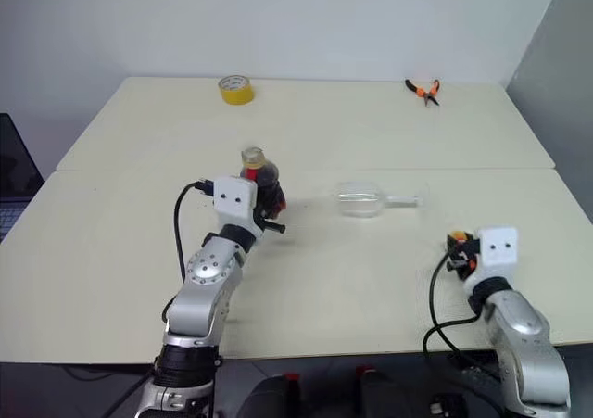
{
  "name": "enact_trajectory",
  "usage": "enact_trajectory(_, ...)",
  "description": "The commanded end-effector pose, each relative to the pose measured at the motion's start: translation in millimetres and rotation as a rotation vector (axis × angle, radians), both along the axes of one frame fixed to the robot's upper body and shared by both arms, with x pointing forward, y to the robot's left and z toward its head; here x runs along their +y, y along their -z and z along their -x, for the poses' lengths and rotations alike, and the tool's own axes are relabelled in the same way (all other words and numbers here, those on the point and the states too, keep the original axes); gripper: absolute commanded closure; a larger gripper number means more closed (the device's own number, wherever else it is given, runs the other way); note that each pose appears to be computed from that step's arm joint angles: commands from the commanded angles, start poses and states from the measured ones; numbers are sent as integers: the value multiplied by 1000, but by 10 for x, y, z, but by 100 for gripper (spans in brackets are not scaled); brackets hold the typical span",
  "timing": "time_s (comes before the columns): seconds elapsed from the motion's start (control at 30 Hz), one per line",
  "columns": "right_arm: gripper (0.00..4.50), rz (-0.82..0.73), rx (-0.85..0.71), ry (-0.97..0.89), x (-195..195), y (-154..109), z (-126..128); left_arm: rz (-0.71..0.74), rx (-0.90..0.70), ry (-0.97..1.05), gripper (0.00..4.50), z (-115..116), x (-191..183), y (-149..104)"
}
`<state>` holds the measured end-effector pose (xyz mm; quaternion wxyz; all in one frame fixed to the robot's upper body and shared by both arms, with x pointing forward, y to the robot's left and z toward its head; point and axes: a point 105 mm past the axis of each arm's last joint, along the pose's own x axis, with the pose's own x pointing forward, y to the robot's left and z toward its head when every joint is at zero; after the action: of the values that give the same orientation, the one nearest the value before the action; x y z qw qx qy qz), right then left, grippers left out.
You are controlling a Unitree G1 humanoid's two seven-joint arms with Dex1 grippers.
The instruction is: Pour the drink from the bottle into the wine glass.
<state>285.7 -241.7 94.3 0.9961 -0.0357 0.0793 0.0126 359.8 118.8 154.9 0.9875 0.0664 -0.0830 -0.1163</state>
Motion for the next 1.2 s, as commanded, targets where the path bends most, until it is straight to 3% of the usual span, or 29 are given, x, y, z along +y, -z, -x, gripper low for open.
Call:
enact_trajectory(0.03, 329, -9, -29, 42, -133, -16, -9, 10, -75, 9, 383, 18, -22, -183)
enact_trajectory(0.2, 329, -28, 22, 33, -150, 107, -8, 4, -71, 6, 383, 24, -18, -167)
enact_trajectory(0.23, 255, -32, 33, 32, -152, 130, -5, 3, -71, 5, 383, 25, -17, -164)
enact_trajectory(0.5, 0, -17, 60, 18, -159, 174, 27, 1, -67, -4, 383, 28, 12, -154)
enact_trajectory(0.67, 0, 66, -155, -92, 34, -274, 45, 20, -54, -31, 383, 14, 99, -139)
enact_trajectory(0.87, 0, 16, -319, -463, 825, -825, 108, 80, -21, -97, 383, -50, 326, -94)
enact_trajectory(1.07, 0, 3, -317, -810, 1549, -1053, 169, 124, -27, -192, 383, -198, 671, -86)
enact_trajectory(1.2, 0, 24, -296, -885, 1747, -1030, 91, 158, -31, -237, 383, -305, 856, -63)
